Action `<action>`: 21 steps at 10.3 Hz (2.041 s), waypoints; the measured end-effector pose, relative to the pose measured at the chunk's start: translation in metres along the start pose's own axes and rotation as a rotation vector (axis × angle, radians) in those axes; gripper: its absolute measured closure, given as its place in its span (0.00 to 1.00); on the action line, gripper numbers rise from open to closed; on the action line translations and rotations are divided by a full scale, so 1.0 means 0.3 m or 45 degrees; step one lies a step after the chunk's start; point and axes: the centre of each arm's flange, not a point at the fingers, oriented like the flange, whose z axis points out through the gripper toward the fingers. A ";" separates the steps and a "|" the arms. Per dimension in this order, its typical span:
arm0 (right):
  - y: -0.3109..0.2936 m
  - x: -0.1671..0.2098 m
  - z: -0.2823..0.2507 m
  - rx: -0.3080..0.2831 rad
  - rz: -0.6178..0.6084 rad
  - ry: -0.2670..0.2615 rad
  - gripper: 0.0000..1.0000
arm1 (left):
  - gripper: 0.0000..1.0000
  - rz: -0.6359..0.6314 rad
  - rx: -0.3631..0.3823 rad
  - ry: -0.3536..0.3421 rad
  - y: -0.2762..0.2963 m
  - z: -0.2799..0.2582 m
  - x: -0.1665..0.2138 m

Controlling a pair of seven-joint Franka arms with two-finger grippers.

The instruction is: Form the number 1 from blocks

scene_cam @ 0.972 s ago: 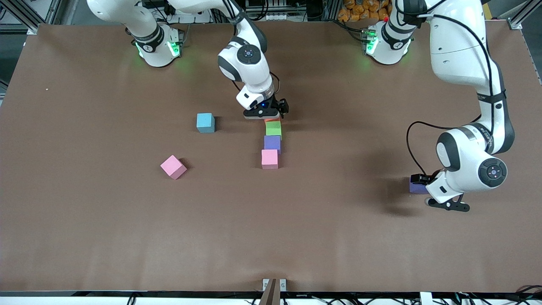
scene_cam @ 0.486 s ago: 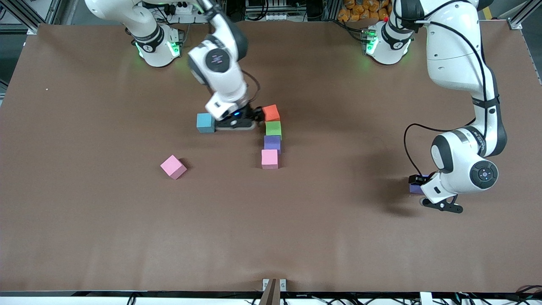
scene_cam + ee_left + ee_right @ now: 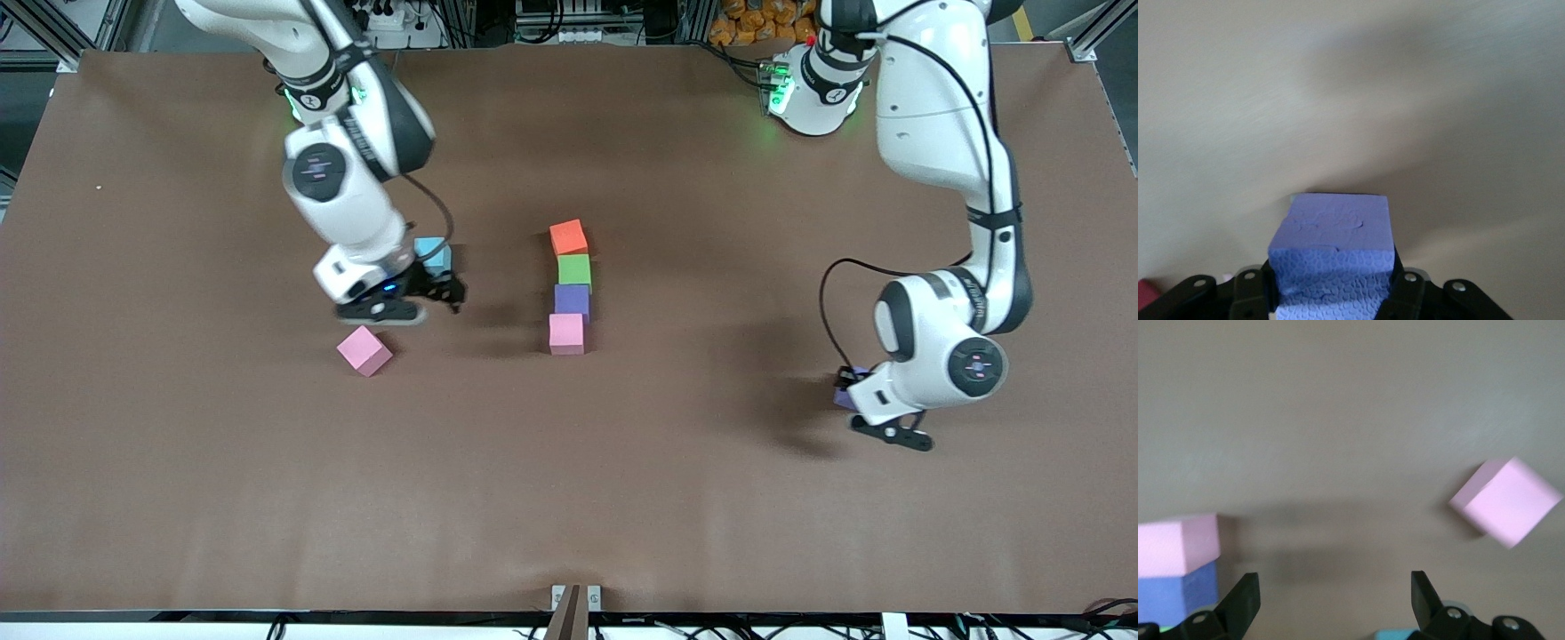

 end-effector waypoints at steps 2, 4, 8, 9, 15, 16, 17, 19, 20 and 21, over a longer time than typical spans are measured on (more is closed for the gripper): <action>0.111 0.074 -0.143 -0.023 -0.023 -0.015 0.00 | 0.42 -0.065 -0.007 0.038 0.230 -0.103 0.060; 0.159 0.143 -0.347 -0.101 -0.082 -0.059 0.00 | 0.43 -0.206 -0.055 0.110 0.413 -0.251 0.133; 0.417 0.272 -0.689 -0.143 -0.118 -0.115 0.00 | 0.43 -0.503 -0.422 0.204 0.708 -0.401 0.185; 0.487 0.293 -0.746 -0.142 -0.091 -0.092 0.00 | 0.43 -0.538 -0.444 0.175 0.786 -0.410 0.181; 0.573 0.302 -0.913 -0.142 -0.035 -0.051 0.00 | 0.43 -0.666 -0.433 -0.202 1.259 -0.430 0.017; 0.588 0.301 -0.932 -0.143 -0.023 -0.053 0.00 | 0.43 -0.677 -0.398 -0.289 1.325 -0.442 -0.036; 0.620 0.304 -0.955 -0.144 0.000 -0.049 0.00 | 0.43 -0.703 -0.353 -0.363 1.400 -0.453 -0.098; 0.678 0.309 -0.983 -0.139 0.021 -0.044 0.00 | 0.43 -0.788 -0.283 -0.490 1.559 -0.427 -0.236; 0.684 0.310 -0.986 -0.139 0.023 -0.043 0.00 | 0.43 -0.827 -0.239 -0.549 1.634 -0.384 -0.301; 0.682 0.310 -0.986 -0.139 0.021 -0.043 0.00 | 0.43 -0.850 -0.197 -0.587 1.700 -0.330 -0.360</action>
